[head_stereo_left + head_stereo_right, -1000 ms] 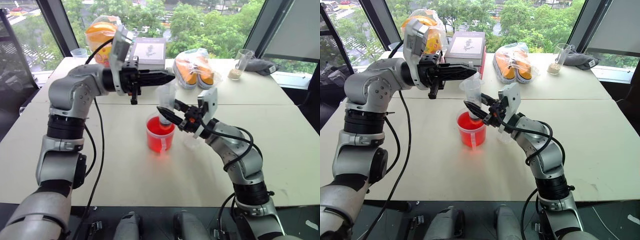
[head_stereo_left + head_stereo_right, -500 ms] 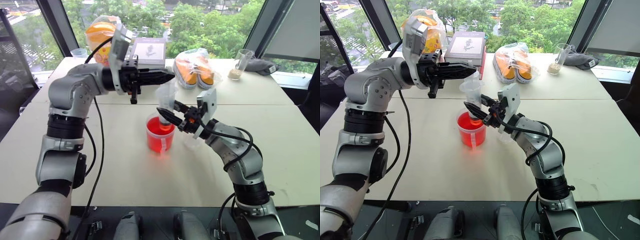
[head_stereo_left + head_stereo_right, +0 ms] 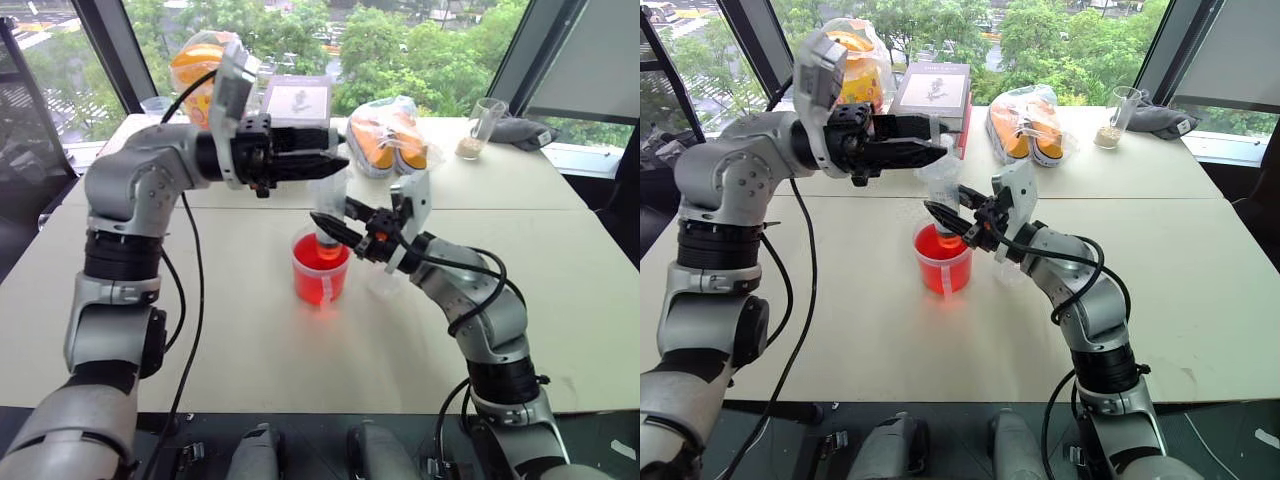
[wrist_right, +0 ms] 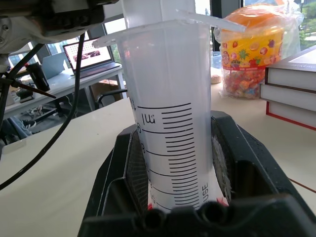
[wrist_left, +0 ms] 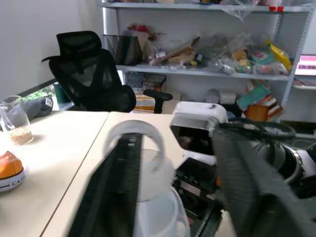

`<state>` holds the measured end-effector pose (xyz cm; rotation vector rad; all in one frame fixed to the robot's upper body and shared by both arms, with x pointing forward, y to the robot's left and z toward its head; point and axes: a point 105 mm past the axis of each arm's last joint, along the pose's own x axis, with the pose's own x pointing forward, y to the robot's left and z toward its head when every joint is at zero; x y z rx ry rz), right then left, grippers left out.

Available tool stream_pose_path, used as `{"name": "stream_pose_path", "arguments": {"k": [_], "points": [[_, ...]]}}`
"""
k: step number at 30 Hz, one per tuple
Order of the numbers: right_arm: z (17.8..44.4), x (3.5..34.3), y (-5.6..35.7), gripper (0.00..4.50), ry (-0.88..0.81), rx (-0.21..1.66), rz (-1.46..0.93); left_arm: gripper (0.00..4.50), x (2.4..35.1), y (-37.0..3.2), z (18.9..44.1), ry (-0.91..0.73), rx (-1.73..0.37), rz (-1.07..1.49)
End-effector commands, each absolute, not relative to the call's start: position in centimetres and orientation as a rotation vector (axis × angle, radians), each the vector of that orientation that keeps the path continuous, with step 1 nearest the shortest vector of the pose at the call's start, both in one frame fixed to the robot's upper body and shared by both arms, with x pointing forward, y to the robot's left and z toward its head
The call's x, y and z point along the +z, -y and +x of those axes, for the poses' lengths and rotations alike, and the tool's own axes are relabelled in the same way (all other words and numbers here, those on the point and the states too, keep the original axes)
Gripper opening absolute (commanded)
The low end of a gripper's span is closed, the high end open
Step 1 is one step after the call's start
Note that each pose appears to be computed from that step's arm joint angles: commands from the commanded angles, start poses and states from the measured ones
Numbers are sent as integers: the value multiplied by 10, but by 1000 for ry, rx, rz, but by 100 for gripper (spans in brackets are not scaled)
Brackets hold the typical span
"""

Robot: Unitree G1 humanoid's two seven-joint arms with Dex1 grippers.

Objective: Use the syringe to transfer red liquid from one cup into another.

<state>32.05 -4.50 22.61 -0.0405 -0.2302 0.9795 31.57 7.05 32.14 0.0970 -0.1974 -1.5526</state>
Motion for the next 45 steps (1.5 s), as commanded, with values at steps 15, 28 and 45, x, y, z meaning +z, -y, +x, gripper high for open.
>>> {"name": "stream_pose_path", "arguments": {"k": [15,28,45], "points": [[306,285,47,143,408,991,11,446,311,-117,312,152,-1390,117],[297,315,112,143,441,764,-53,446,307,-103,316,179,-1421,92],[309,246,137,143,294,636,-54,446,337,-42,335,321,-1532,44]]}}
